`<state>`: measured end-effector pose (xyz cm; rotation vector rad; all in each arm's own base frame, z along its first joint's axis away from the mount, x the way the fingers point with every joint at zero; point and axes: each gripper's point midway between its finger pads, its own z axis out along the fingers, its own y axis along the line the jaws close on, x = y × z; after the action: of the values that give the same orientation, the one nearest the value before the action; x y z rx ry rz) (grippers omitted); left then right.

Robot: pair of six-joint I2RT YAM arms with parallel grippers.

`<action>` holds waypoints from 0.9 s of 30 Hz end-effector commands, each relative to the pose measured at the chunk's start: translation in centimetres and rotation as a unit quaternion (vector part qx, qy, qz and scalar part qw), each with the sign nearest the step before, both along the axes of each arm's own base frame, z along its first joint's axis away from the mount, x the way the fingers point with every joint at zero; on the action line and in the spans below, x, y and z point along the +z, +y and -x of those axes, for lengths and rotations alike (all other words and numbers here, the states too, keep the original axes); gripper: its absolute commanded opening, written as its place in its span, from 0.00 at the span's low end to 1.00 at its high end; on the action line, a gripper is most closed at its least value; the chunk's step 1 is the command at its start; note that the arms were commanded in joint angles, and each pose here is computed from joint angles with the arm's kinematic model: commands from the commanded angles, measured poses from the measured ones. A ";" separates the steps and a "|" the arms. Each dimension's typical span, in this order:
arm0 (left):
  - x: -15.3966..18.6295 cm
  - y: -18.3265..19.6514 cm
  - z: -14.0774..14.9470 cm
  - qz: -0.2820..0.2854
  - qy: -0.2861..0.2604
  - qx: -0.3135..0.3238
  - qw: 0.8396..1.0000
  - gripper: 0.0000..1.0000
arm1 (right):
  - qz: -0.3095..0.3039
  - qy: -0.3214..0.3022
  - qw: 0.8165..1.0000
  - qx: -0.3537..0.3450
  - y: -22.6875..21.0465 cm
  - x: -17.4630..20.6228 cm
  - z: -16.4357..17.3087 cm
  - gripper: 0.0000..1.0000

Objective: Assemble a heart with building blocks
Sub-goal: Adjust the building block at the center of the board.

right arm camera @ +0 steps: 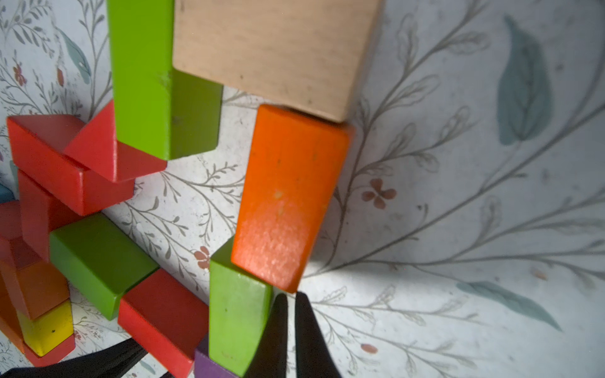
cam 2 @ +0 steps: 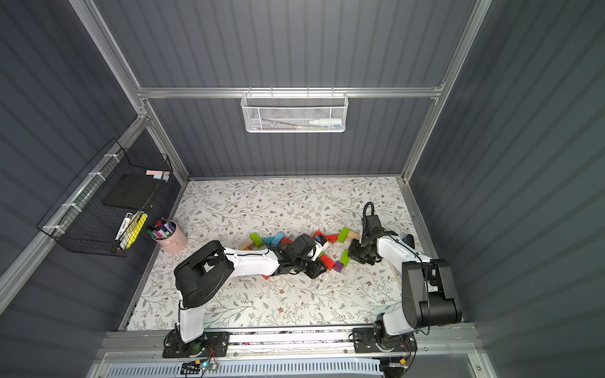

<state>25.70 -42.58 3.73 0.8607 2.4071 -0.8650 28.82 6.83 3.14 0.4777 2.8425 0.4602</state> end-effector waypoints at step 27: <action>0.7 -1.4 0.2 0.023 0.011 -0.002 1.000 0.30 | -0.057 -0.001 0.998 0.012 2.1 0.4 1.5 0.10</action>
<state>25.75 -43.62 4.18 0.8336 2.3976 -0.9184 27.43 7.95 3.08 0.4733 2.8502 0.5627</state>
